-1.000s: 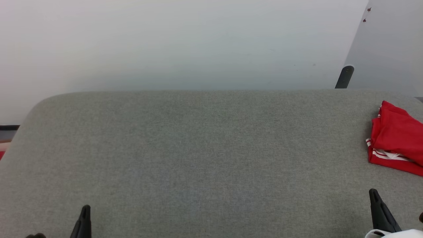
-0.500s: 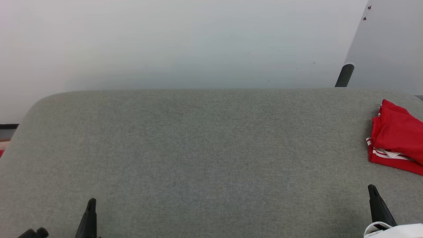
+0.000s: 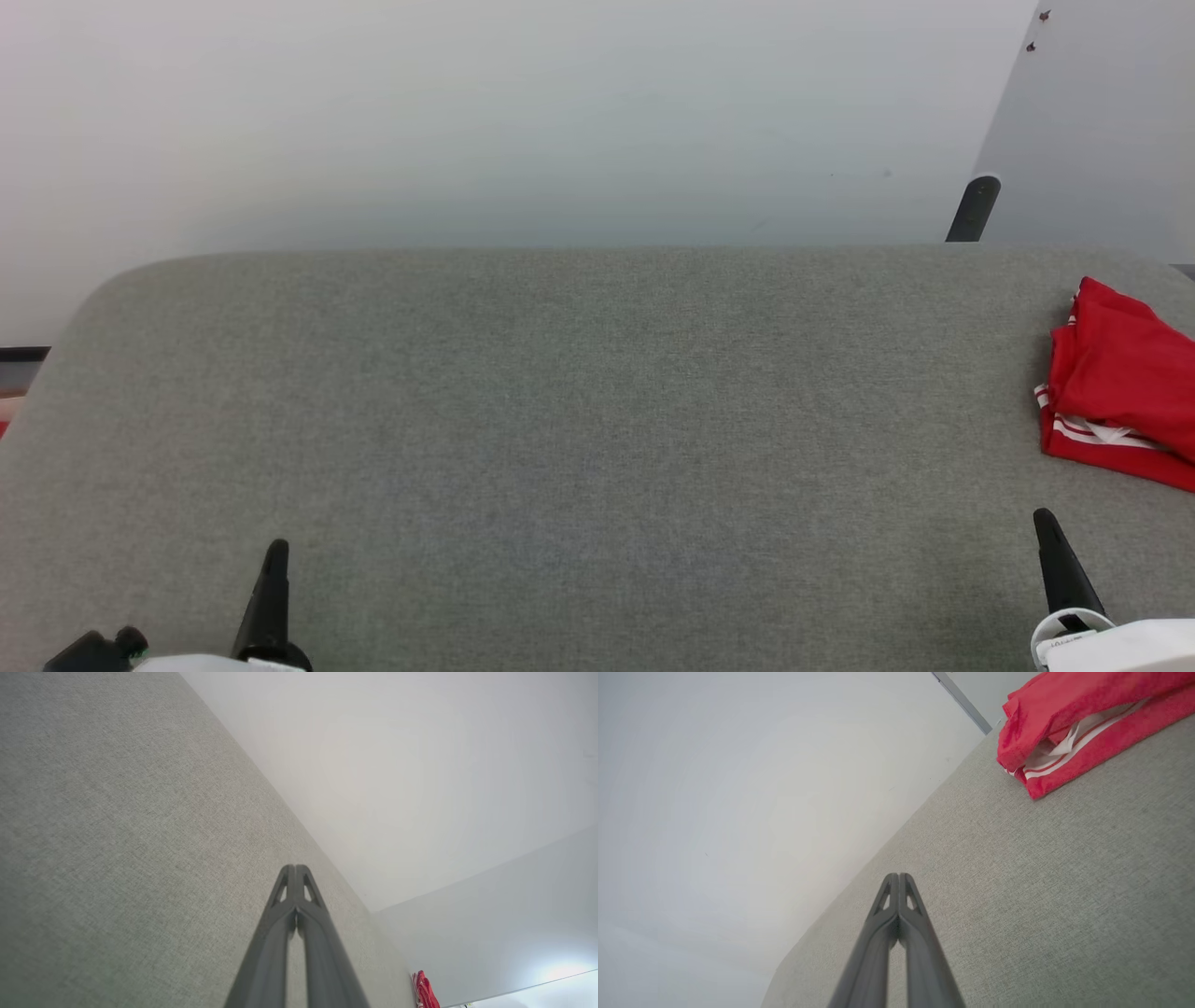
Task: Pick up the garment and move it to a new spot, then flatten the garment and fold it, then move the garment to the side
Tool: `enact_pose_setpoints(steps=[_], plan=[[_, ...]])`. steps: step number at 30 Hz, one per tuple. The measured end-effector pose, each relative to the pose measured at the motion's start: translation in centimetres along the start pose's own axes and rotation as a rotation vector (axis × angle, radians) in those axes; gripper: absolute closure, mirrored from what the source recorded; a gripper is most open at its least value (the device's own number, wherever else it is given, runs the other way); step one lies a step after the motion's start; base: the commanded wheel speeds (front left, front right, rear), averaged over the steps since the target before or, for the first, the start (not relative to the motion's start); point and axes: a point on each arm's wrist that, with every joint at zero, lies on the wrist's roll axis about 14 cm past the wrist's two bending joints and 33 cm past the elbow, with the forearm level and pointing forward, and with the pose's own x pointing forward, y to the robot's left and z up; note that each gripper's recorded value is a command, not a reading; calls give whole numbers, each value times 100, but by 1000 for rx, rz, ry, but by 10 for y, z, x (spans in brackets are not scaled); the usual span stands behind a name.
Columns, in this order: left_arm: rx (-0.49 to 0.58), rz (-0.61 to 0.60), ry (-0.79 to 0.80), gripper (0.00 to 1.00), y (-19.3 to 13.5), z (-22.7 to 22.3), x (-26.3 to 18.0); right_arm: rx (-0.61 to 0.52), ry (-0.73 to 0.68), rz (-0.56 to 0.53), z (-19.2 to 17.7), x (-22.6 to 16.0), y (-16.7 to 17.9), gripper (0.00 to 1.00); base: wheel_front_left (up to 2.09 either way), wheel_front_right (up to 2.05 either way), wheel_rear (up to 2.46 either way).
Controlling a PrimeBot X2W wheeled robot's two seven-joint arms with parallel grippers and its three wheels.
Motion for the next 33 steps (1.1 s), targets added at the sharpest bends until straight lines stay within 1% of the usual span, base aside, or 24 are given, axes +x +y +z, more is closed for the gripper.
enact_pose_setpoints(steps=[17, 33], plan=[[-184, -15, 19, 100, -10, -7, 11, 200, 2, 8, -1, 8, 6, 100, 0, 0, 0], [-334, -33, 41, 100, -21, -14, 19, 359, 11, 14, -3, 13, 9, 100, 0, 0, 0]])
